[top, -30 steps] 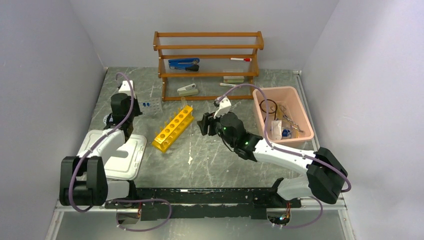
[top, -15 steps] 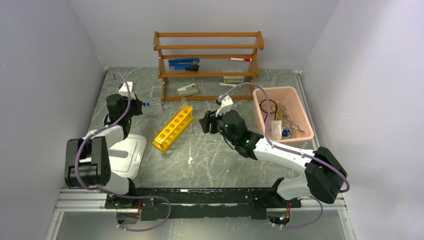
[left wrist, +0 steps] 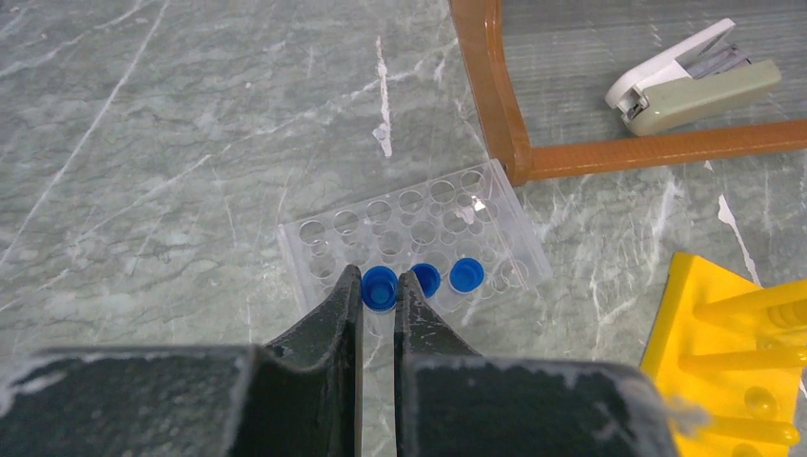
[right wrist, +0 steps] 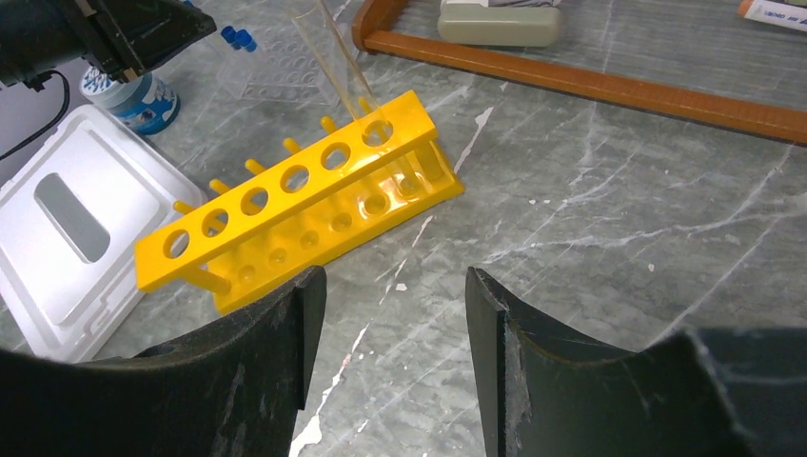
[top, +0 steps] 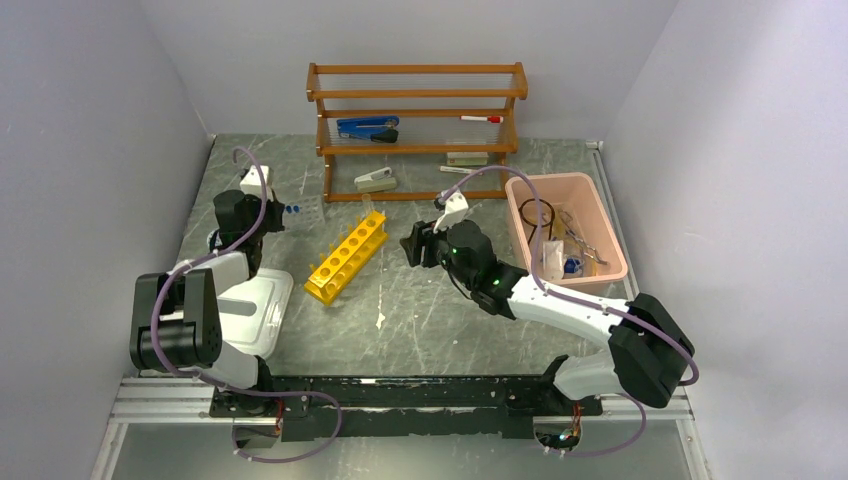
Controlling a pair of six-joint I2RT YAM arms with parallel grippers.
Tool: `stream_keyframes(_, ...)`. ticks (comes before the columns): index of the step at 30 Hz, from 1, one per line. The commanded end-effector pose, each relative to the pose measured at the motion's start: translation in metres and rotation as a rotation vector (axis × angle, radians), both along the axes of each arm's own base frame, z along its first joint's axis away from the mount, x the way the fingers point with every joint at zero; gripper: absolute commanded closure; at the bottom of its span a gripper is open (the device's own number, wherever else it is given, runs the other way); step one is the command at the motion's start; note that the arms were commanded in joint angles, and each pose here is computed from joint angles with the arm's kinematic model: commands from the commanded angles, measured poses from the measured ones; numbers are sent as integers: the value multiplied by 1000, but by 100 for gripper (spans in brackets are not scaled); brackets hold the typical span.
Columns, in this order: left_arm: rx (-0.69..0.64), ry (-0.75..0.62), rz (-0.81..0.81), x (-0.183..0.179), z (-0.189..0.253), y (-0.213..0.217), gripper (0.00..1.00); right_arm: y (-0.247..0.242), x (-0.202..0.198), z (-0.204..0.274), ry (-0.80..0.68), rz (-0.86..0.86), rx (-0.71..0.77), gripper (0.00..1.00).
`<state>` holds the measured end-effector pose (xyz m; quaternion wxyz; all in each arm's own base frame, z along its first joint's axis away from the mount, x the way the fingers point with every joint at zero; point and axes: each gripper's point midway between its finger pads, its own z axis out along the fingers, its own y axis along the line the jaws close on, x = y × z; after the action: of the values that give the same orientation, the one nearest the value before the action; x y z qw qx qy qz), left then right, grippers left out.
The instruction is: Organize the chemistry lab equipment
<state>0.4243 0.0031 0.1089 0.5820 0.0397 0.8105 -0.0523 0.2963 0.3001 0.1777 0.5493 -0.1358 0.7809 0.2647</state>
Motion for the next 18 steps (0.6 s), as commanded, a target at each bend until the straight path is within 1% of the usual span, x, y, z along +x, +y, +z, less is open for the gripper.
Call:
stream_keyframes(1, 23, -93, 13, 8, 16, 6, 95, -2, 1, 3, -11, -3, 16, 41)
stream_keyframes(3, 18, -82, -6, 11, 11, 2, 95, -2, 1, 2, -11, -1, 16, 41)
stream_keyframes(7, 12, -84, 10, 10, 9, 4, 95, -2, 1, 3, -13, 0, 19, 41)
stream_keyframes(12, 26, -67, 22, 8, 6, 7, 90, -1, 2, 2, -14, 0, 17, 42)
stream_keyframes(18, 54, -47, 47, 7, 2, 14, 86, -2, 4, 2, -22, -9, 15, 42)
